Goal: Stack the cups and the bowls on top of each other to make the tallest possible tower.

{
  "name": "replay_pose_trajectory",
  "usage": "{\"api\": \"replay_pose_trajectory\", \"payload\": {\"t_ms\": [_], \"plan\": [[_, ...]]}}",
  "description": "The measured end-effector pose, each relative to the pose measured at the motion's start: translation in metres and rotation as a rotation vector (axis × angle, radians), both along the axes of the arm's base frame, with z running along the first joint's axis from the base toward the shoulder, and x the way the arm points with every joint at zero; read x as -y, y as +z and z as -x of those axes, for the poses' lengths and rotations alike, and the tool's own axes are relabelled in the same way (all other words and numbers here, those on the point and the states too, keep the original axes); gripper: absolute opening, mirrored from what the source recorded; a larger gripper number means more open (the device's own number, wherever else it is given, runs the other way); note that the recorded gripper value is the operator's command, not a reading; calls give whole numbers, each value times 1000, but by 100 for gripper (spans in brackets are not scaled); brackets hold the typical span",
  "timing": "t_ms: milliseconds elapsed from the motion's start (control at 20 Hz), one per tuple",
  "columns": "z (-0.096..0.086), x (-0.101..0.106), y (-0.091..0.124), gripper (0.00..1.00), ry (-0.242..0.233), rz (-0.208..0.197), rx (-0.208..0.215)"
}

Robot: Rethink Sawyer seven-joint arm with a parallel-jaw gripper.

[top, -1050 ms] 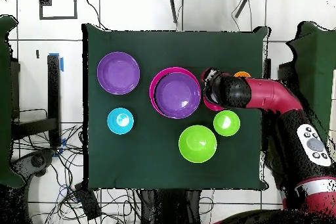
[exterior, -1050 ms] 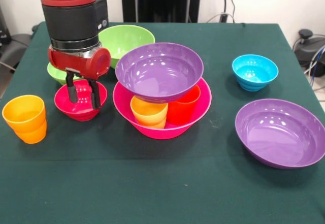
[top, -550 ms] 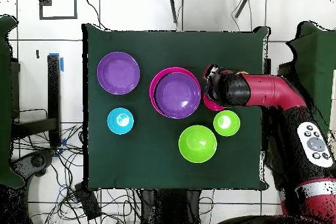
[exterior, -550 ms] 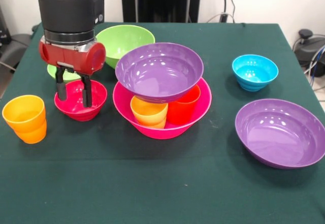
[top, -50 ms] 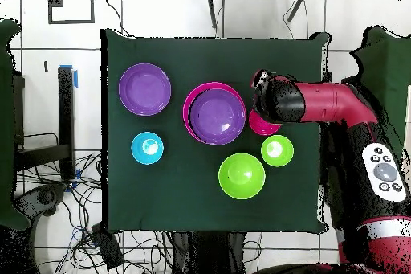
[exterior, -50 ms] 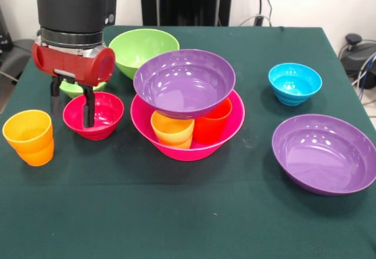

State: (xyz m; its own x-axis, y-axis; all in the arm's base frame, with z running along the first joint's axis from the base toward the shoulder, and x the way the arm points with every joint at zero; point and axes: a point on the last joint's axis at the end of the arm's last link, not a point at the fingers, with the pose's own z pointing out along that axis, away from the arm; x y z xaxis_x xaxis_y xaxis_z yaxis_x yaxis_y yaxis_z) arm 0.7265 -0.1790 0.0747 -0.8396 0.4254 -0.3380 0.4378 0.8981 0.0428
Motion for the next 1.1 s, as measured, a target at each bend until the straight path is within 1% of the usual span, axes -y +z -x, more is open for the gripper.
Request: {"api": "replay_pose_trajectory", "payload": {"t_ms": [250, 450, 500, 700, 950, 1100], "plan": [[3, 7, -2, 100, 0, 30, -9], [12, 17, -7, 100, -2, 61, -29], [17, 24, -9, 100, -7, 72, -37], [23, 35, -10, 100, -20, 81, -44], [33, 54, -14, 100, -43, 74, -22], [38, 65, -17, 100, -54, 68, 7]]}}
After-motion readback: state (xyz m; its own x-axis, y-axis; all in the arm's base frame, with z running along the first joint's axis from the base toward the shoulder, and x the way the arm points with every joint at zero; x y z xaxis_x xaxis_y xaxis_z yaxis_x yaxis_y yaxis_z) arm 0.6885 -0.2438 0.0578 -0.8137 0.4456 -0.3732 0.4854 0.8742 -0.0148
